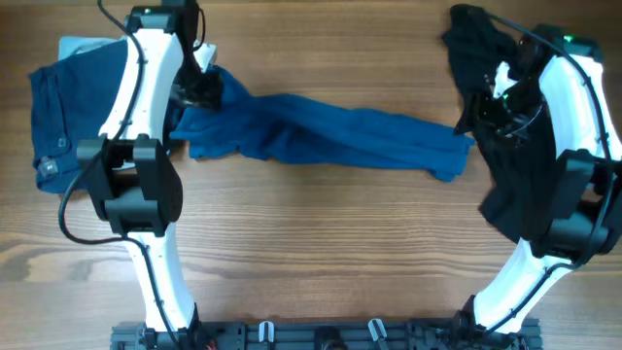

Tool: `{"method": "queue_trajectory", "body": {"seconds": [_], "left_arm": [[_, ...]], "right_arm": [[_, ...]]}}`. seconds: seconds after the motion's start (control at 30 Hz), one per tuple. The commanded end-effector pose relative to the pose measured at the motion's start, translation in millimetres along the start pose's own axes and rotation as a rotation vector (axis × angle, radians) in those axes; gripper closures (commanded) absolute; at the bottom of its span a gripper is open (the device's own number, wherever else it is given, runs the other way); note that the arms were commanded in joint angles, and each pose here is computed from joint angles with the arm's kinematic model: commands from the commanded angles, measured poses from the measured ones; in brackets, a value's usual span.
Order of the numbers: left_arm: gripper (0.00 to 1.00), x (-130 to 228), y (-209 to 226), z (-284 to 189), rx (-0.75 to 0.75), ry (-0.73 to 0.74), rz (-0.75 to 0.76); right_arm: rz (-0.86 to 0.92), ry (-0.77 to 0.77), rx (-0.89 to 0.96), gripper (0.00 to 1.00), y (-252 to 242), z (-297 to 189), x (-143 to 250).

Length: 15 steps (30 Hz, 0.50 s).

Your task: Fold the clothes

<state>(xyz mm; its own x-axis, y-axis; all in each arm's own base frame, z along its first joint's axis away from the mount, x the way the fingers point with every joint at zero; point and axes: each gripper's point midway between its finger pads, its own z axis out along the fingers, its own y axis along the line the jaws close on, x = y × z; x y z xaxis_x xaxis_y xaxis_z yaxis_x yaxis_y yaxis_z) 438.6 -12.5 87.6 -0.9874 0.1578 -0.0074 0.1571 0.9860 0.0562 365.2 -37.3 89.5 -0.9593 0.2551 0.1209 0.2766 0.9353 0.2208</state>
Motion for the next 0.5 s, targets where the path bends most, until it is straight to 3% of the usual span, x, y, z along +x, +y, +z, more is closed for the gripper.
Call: {"method": "queue_trajectory", "body": {"seconds": [0.0,0.23,0.37,0.47], "left_arm": [[0.0,1,2,-6,-0.009,-0.023,0.0],[0.0,-24,8,-31,-0.021,-0.175,-0.078],[0.0,-43,17,-93,-0.032,-0.399,-0.17],[0.0,-47,27,-133,-0.047,-0.527,-0.219]], "right_arm": [[0.001,-0.033,0.006,0.27,-3,-3,-3],[-0.028,-0.053,-0.094,0.25,6,33,-8],[-0.032,-0.036,-0.152,0.26,8,68,3],[-0.045,-0.067,-0.178,0.34,10,79,-1]]}}
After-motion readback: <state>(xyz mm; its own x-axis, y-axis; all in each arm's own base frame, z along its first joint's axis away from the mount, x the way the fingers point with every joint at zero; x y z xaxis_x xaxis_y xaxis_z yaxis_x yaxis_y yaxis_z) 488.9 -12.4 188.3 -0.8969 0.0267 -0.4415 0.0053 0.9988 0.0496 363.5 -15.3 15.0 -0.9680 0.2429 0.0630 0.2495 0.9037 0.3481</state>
